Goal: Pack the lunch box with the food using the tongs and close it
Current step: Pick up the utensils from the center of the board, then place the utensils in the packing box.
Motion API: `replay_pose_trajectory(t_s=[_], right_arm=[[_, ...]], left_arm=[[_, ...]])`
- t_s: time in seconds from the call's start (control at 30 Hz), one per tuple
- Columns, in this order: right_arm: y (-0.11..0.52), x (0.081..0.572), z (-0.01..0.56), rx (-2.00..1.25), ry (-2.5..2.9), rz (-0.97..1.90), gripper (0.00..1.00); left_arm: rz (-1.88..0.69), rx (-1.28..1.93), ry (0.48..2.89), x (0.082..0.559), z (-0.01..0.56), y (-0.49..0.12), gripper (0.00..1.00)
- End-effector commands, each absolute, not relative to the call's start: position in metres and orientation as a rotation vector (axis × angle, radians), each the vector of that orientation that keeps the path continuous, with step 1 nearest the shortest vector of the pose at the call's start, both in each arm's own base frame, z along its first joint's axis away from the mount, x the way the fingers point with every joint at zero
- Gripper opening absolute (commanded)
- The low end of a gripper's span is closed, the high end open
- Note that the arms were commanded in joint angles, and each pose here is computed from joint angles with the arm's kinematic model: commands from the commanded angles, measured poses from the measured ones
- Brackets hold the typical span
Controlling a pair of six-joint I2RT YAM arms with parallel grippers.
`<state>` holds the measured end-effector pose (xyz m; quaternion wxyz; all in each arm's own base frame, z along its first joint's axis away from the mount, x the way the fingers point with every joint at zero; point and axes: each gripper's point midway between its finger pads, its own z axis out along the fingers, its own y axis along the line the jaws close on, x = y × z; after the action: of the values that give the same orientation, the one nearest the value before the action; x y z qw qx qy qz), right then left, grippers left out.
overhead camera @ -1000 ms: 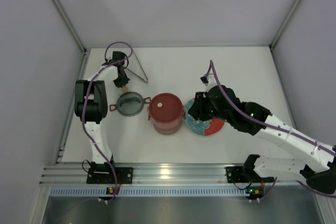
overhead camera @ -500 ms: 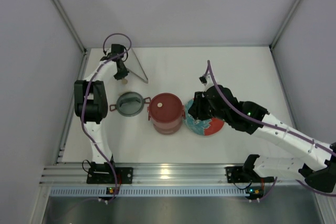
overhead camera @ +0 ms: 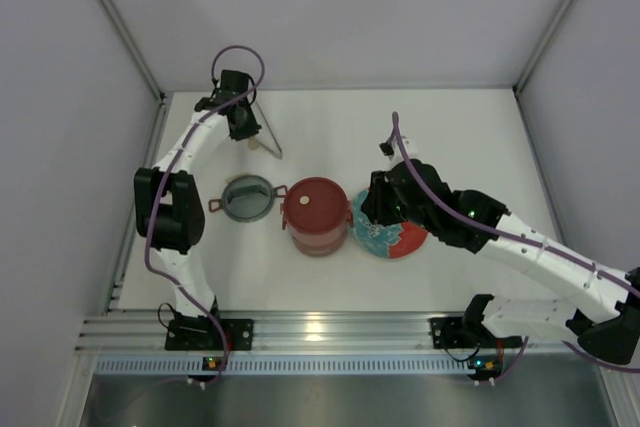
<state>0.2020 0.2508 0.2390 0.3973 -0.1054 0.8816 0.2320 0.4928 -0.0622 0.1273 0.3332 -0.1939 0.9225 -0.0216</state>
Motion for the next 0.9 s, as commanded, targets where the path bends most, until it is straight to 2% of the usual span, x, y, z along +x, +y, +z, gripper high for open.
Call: replay_pose_trajectory(t_s=[0.0,0.23,0.47,0.87], right_arm=[[0.243,0.211,0.262,-0.244,2.181,0.547,0.26],[0.227,0.215,0.269,-0.209,2.161,0.482,0.27],[0.207,0.219,0.278,-0.155,2.133,0.413,0.28],[0.193,0.222,0.288,-0.102,2.105,0.374,0.29]], left_arm=[[-0.170,-0.359,2.331,0.482,0.196,-0.096,0.01],[-0.217,-0.103,2.355,0.434,0.227,-0.156,0.03],[-0.331,0.019,2.352,0.379,0.244,-0.180,0.04],[-0.425,0.193,2.399,0.318,0.233,-0.224,0.04]])
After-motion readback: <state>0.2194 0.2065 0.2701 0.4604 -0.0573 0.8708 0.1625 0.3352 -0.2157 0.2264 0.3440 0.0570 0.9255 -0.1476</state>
